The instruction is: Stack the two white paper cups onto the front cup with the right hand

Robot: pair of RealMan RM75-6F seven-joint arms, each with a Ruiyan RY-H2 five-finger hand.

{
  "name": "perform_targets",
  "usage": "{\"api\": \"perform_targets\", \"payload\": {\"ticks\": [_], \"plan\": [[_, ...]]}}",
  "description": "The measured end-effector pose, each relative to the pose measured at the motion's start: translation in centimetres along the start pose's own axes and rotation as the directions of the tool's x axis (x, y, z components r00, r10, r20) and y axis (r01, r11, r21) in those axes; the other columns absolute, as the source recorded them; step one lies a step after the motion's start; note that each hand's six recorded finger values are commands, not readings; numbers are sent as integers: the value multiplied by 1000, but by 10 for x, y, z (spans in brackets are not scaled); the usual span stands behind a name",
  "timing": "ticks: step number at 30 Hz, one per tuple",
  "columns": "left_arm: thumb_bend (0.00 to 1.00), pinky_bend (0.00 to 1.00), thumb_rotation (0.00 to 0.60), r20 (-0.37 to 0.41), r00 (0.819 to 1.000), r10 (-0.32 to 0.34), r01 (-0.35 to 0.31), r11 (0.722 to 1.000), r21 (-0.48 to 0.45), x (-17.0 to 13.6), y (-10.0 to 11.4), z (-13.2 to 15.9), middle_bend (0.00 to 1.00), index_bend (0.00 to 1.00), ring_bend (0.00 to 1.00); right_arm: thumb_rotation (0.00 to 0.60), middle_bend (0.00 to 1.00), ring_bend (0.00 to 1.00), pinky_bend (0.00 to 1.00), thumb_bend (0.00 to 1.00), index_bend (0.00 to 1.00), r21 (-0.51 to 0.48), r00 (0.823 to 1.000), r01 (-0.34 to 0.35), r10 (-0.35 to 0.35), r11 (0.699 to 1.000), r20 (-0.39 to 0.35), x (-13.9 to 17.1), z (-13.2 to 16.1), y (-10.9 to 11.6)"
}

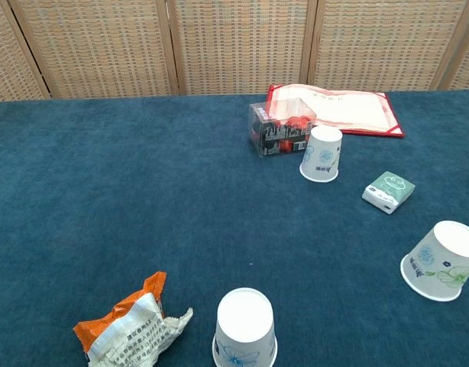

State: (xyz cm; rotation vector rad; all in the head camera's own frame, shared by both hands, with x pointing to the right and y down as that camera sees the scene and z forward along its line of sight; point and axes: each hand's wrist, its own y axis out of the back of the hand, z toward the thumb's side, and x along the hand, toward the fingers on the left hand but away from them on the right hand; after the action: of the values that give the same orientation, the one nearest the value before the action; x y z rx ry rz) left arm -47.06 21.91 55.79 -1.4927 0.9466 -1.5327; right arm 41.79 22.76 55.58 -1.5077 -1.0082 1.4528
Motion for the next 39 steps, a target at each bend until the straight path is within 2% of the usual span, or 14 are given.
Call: {"api": "perform_targets", "payload": {"ticks": [31,34,39], "plan": [[163,0,600,3,1000,5,-5,1000,-1,-1,2,0,0,0,0,600,0,0,0,0,0,-55,999,20,-22,998,-36,3,6,6],[163,0,600,-1,1000,6,-6,1000,-6,-1,2,-1,0,0,0,600,0,0,0,0,36,-75,999,17,-21,997,-50,4,9,7],[163,0,600,-3,1000,7,-7,1000,-10,-1,3,-2,0,0,0,600,0,0,0,0,199,-110,995,1,-12,994,-98,2,22,10]]}}
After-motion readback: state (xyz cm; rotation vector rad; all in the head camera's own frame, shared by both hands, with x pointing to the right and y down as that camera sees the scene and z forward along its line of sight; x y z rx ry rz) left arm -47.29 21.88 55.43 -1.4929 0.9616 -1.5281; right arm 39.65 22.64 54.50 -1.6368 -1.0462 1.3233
